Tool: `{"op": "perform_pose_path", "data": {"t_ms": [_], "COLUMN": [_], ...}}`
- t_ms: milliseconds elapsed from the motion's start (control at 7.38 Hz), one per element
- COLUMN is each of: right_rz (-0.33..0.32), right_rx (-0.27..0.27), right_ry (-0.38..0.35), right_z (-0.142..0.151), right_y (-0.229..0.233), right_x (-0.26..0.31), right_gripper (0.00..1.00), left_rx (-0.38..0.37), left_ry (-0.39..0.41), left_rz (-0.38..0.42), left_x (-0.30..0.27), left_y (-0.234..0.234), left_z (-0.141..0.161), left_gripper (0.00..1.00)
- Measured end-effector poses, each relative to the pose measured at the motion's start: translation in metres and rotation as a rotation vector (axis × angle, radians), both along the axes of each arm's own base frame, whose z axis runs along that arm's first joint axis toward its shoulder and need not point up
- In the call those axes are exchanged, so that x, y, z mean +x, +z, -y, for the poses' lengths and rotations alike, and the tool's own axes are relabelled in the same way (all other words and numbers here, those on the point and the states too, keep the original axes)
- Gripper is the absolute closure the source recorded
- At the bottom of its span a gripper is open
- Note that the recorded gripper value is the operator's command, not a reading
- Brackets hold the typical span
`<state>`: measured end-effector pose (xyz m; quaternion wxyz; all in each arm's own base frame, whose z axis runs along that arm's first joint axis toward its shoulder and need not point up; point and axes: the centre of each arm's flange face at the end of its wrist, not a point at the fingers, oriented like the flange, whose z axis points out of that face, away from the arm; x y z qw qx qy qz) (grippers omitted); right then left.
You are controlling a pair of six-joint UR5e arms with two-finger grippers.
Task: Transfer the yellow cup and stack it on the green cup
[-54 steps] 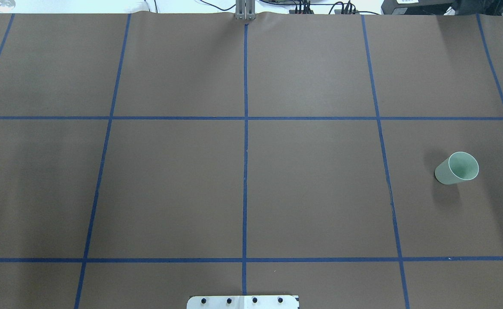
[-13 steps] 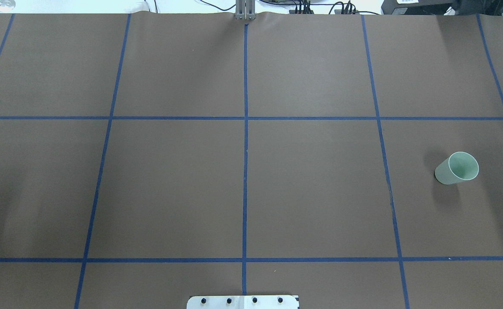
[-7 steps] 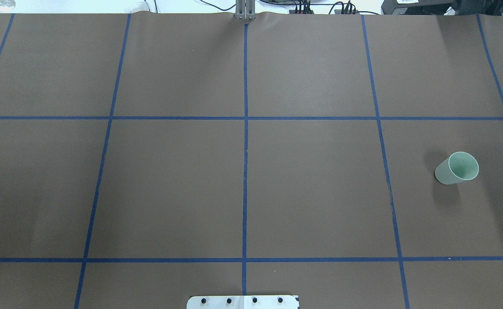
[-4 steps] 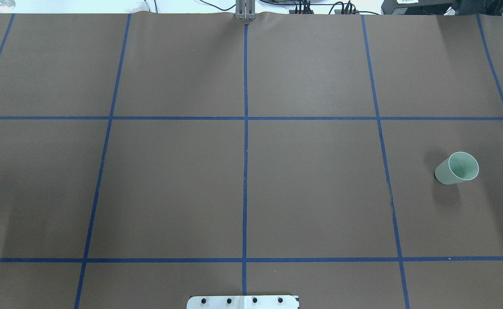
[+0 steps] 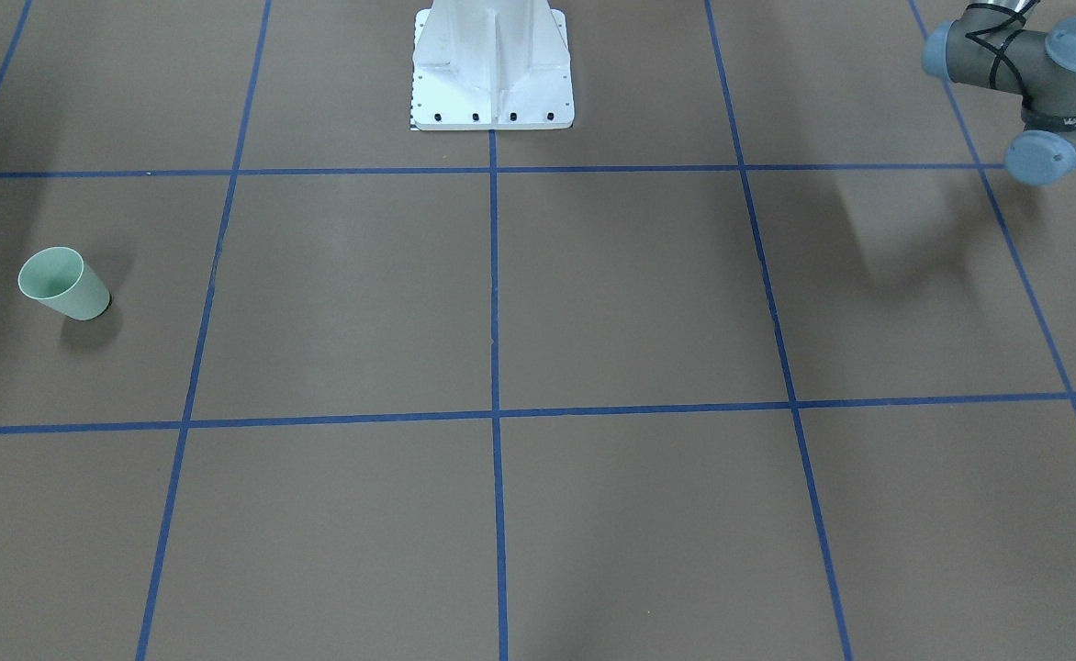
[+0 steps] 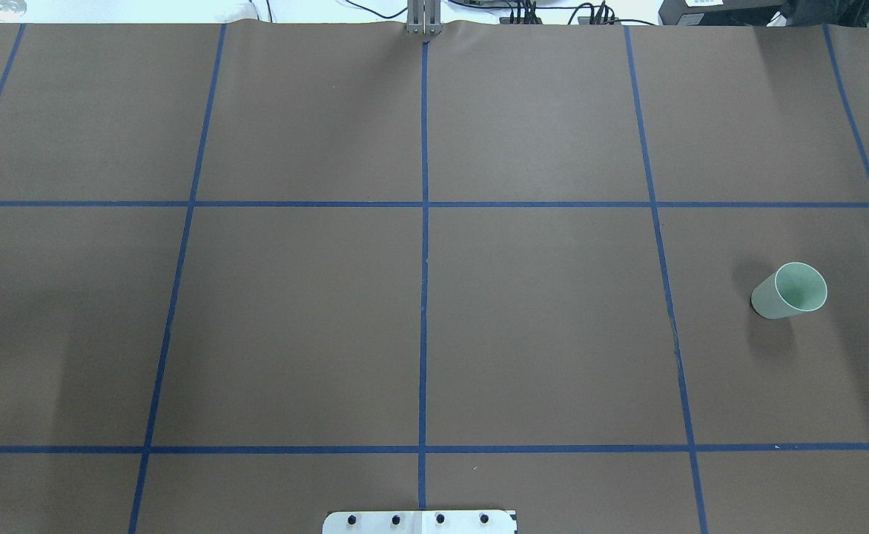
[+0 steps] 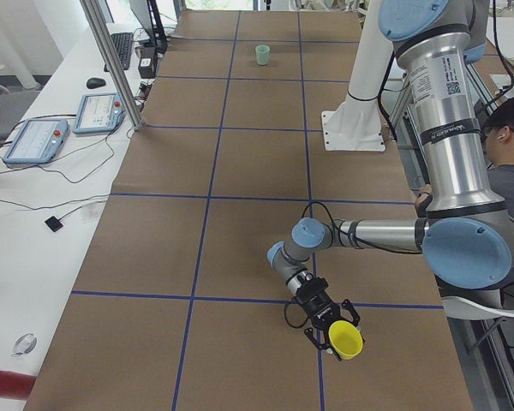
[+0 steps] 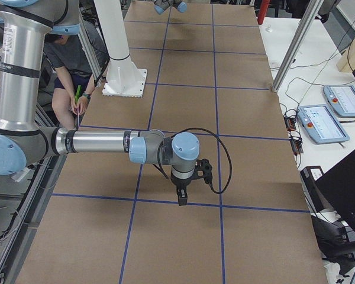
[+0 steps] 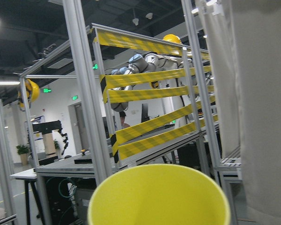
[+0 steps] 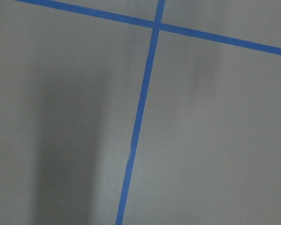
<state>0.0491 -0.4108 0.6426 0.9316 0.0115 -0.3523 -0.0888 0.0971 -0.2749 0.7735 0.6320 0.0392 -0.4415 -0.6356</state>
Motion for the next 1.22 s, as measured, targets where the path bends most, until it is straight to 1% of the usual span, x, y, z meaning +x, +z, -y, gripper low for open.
{"op": "perform_pose_path", "data": {"t_ms": [136, 407, 678, 814, 949, 1220], "right_rz": [0.009, 0.021, 0.023, 0.023, 0.023, 0.023], "right_rx": [-0.001, -0.002, -0.007, -0.010, -0.011, -0.013], "right_ry": [0.001, 0.002, 0.003, 0.002, 0.002, 0.003], "right_z": [0.000, 0.001, 0.000, 0.000, 0.000, -0.001], "right_y": [-0.001, -0.001, 0.000, 0.001, 0.002, 0.003], "right_x": [-0.001, -0.002, -0.002, -0.002, -0.002, -0.002], "right_gripper": [0.00, 0.00, 0.00, 0.00, 0.00, 0.00], "left_rx": [0.059, 0.188, 0.346, 0.406, 0.449, 0.516], "left_ry": [0.062, 0.194, 0.351, 0.430, 0.503, 0.617], "left_rz": [-0.003, -0.036, -0.088, -0.121, -0.153, -0.216], "left_x": [0.006, 0.015, 0.017, 0.016, 0.016, 0.015], "left_y": [-0.012, -0.037, -0.058, -0.067, -0.078, -0.109], "left_z": [0.018, 0.065, 0.114, 0.132, 0.149, 0.186], "left_gripper": [1.00, 1.00, 1.00, 1.00, 1.00, 1.00]}}
